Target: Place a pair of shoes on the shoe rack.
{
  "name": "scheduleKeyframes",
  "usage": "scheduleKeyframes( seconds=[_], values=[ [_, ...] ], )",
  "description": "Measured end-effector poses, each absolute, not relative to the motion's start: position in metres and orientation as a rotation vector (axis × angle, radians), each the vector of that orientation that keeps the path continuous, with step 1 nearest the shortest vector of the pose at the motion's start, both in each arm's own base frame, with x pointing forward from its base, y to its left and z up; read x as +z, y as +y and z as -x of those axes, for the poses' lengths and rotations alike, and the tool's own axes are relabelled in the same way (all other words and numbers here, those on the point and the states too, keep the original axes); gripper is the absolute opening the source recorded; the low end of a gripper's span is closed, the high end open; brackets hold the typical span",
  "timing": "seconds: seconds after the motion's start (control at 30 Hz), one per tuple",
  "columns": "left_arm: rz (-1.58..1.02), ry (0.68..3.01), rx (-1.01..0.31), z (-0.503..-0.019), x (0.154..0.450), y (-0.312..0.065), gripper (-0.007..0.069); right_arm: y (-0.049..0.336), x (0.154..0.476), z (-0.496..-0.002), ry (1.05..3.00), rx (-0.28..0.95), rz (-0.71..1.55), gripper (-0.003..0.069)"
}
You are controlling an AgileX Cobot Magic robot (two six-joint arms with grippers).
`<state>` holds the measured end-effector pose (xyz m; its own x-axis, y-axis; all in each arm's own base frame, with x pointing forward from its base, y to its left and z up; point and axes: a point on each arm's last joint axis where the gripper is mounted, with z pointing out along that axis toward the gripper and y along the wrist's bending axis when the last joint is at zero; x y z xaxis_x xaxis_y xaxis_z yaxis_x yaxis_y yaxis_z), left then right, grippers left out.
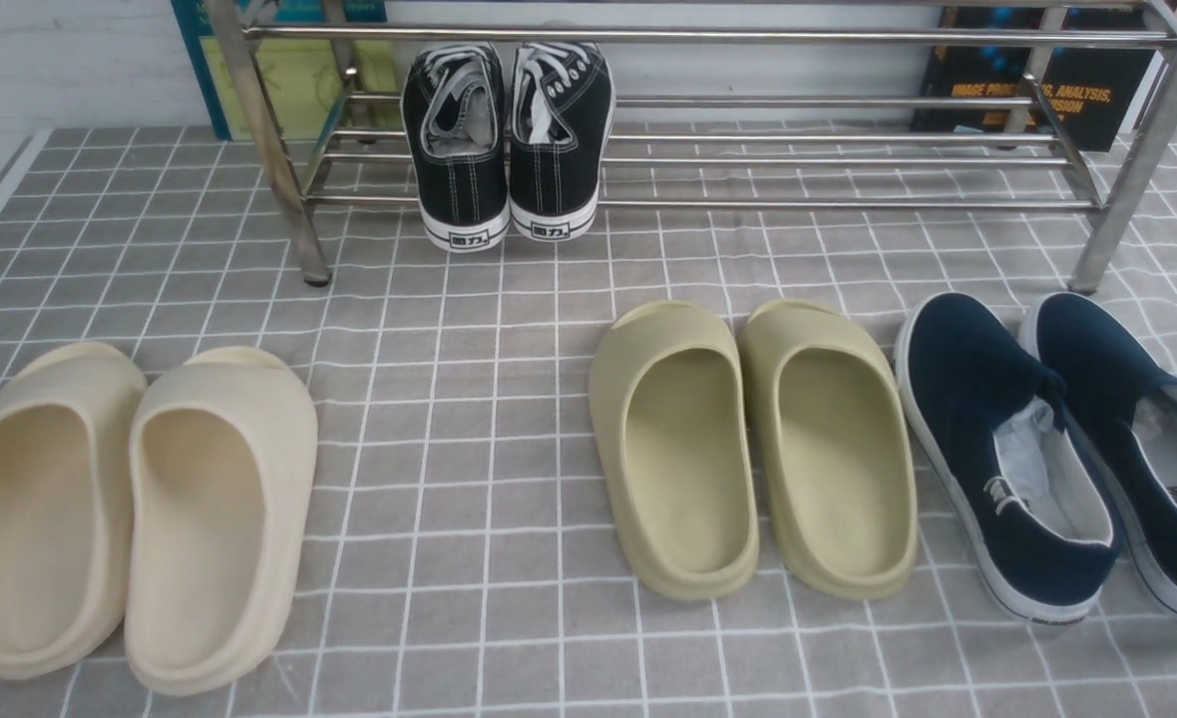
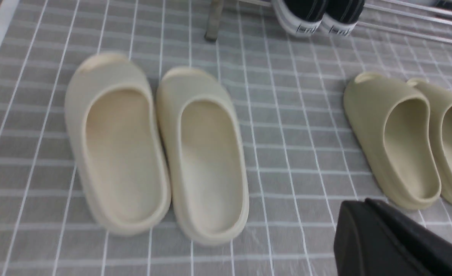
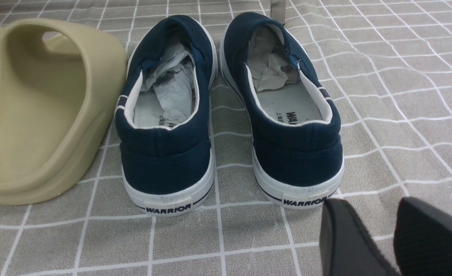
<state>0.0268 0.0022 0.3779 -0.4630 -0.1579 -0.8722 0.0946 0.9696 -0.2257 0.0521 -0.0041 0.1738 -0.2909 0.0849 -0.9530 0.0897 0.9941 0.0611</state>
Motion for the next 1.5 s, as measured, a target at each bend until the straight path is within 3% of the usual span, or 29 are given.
scheduleKeyframes(
  seconds=[0.03, 0.37, 0.47, 0.73, 1.1, 1.5],
  values=[
    [0.044, 2.022, -0.296, -0.027, 0.379, 0.002, -0.0013, -0.004, 0.174, -0.052, 1.868, -0.005, -0.126, 0.0239],
    [0.081, 1.8, -0.329, -0.062, 0.283, -0.011, -0.0013, -0.004, 0.174, -0.052, 1.868, -0.005, -0.126, 0.0239],
    [0.055, 1.715, -0.247, -0.059, 0.25, -0.008, -0.0013, -0.004, 0.174, -0.052, 1.868, -0.005, -0.126, 0.0239],
    [0.164, 1.699, -0.157, -0.053, 0.204, -0.001, -0.0013, -0.004, 0.174, -0.052, 1.868, -0.005, -0.126, 0.0239],
    [0.204, 1.847, -0.15, -0.053, 0.173, -0.001, -0.0013, -0.004, 0.174, -0.052, 1.868, -0.005, -0.126, 0.0239],
    [0.205, 1.863, -0.15, -0.053, 0.171, -0.001, -0.0013, -0.004, 0.174, -0.052, 1.868, -0.005, -0.126, 0.0239]
  ],
)
